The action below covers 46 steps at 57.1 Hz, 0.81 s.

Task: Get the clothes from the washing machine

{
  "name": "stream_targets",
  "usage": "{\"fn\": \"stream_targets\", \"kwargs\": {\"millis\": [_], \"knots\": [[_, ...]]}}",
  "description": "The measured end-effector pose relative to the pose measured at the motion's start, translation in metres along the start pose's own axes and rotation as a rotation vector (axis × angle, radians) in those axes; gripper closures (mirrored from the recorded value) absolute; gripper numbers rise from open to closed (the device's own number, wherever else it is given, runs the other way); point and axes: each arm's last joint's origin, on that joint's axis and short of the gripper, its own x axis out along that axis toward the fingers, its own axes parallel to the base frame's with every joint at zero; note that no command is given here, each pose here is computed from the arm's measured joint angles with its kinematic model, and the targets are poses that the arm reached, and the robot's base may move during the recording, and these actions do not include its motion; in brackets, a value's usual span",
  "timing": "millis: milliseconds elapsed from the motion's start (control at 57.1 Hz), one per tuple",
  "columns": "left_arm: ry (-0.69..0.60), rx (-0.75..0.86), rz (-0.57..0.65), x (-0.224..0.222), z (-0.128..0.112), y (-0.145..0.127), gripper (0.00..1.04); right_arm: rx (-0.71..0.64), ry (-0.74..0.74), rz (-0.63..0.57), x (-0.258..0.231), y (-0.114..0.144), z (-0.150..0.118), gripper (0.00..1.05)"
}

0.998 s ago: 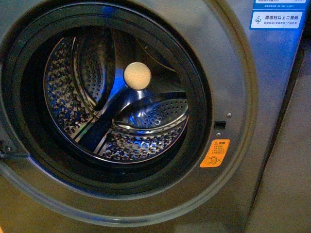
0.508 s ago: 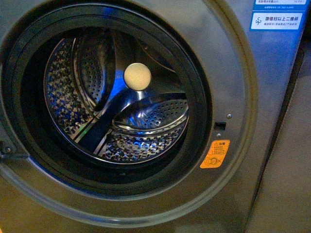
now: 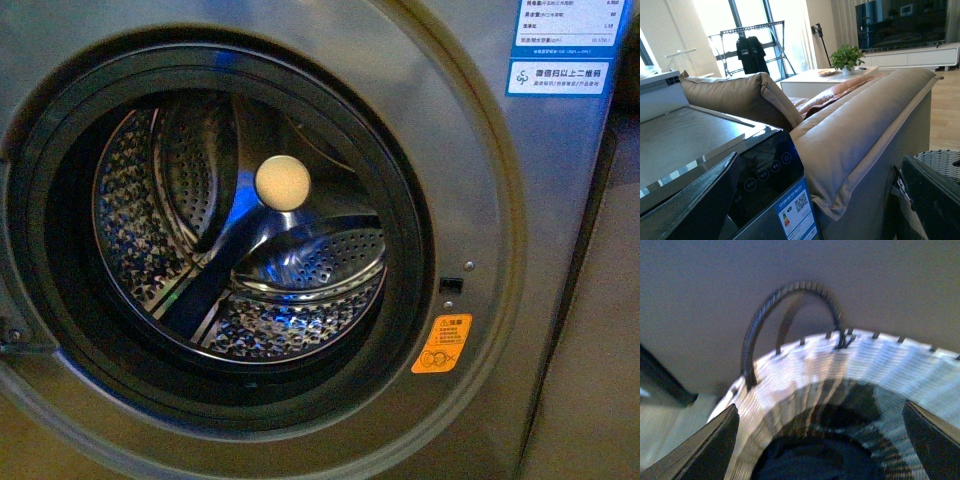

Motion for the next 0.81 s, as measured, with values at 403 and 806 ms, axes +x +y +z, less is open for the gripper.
{"fn": "stream_targets", "kwargs": {"millis": [403,806], "knots": [[0.0,0.0,0.0,0.0,0.0,0.0,0.07,0.009,-0.435,-0.185,0.01,0.075,0.143,0.07],[0.0,0.0,0.0,0.0,0.0,0.0,0.07,0.117,-0.711,0.053,0.019,0.27,0.156,0.07]]}}
